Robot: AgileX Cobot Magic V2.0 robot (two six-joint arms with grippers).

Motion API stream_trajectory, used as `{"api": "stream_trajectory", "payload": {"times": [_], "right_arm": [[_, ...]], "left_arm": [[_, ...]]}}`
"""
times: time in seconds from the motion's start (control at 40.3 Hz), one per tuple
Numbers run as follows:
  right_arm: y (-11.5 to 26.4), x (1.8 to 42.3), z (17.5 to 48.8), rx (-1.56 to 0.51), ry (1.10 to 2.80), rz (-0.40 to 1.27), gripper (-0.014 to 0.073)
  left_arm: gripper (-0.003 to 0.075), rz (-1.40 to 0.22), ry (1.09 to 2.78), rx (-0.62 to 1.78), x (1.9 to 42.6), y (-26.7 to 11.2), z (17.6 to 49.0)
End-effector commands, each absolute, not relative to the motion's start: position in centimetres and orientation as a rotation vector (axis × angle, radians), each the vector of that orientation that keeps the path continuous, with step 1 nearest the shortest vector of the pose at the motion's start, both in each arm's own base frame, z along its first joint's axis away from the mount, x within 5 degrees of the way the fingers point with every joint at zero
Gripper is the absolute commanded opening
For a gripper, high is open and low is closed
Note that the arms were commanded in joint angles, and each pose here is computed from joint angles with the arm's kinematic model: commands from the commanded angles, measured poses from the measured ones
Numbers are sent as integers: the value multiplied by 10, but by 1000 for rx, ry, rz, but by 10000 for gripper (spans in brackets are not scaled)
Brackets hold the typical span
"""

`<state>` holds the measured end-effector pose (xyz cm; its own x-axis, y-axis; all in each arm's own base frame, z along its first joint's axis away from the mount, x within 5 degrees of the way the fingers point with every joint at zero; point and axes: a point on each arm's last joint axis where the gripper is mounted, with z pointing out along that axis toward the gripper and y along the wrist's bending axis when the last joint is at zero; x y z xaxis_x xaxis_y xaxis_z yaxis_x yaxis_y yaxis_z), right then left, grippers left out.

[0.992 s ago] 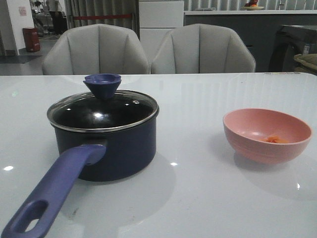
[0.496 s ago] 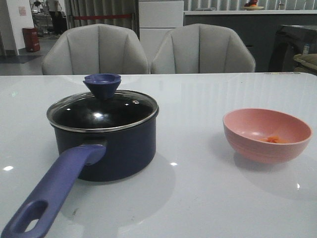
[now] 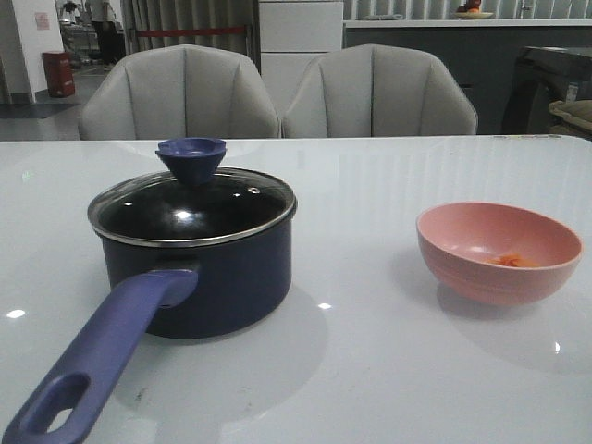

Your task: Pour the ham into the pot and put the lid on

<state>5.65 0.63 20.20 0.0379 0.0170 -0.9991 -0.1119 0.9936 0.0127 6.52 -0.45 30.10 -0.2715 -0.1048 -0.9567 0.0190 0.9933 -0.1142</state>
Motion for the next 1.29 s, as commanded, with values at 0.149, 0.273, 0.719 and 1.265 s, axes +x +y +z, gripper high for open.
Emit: {"api": "stream_trajectory", "payload": {"times": [0.149, 0.273, 0.719, 1.265], "right_arm": [[6, 55, 207, -79, 1435, 91, 161], [6, 55, 207, -79, 1435, 91, 161], [6, 55, 207, -79, 1435, 91, 161], [6, 55, 207, -79, 1435, 91, 161]], "left_arm": [[468, -136, 1793, -67, 68, -5, 312], [525, -136, 1799, -67, 67, -5, 311], [528, -168, 1877, -79, 76, -7, 305], [667, -254, 2289, -21, 152, -21, 344]]}}
